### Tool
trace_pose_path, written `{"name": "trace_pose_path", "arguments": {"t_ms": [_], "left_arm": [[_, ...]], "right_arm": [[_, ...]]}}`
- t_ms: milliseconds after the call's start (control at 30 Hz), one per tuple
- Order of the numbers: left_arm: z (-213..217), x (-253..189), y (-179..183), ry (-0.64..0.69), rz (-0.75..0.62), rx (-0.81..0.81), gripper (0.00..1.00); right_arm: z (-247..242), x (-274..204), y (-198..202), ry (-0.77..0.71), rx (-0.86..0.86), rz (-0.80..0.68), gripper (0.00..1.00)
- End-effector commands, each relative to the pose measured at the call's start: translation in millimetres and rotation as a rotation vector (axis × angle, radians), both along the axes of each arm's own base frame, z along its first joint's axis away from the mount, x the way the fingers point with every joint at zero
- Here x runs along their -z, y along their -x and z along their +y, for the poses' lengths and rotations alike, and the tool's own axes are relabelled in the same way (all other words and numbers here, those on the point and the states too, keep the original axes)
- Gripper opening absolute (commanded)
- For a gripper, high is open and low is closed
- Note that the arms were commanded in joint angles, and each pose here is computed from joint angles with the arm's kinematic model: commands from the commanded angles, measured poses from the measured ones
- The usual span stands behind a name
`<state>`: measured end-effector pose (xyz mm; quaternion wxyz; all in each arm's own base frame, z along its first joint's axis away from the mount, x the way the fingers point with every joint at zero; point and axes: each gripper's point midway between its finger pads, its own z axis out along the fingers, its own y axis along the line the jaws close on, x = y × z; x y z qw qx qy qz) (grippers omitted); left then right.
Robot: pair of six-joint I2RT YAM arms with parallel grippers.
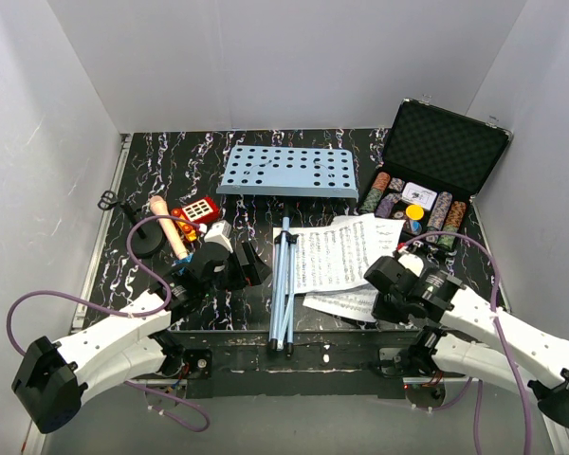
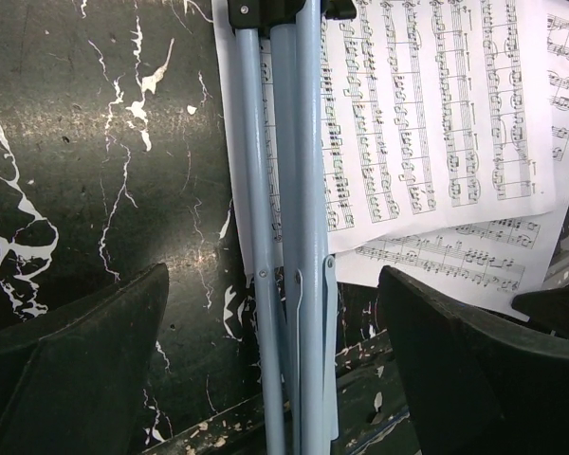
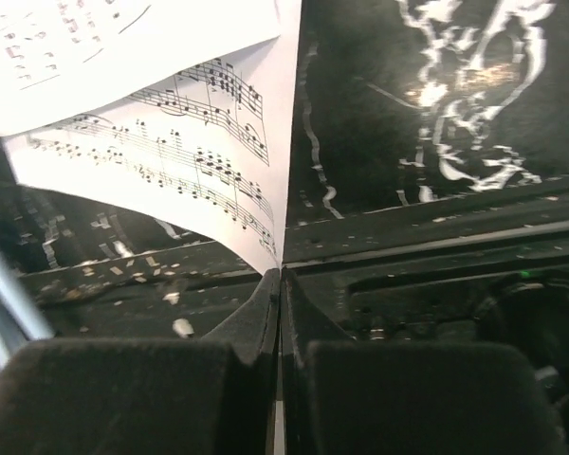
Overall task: Pack up the instrument practice props
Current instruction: Pick up the sheet music from the center of the board.
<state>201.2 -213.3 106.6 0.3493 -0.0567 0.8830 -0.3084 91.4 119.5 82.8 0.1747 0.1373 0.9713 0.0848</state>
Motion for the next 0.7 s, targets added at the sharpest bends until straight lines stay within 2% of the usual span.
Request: {"name": "trace_pose_path", "arguments": {"t_ms": [0, 167, 367, 667], "left_arm": [[-1, -9, 0, -0.004, -0.034, 0.02, 0.93], [-3, -5, 0, 0.017, -0.033, 0.017, 0.93], [-5, 3, 3, 0.01, 0.002, 0.027, 0.92], [9, -3, 5, 0.028, -0.008, -0.042, 0.92]], "right_arm": [[-32, 1, 2, 0.146, 0.031, -0.008, 0.01], [-15, 19, -2, 0.022, 0.059, -0.017, 0.01], [29, 26, -10, -0.243, 0.09, -0.034, 0.01], [73, 2, -41, -0.593, 0.382, -0.062, 0.01]]}}
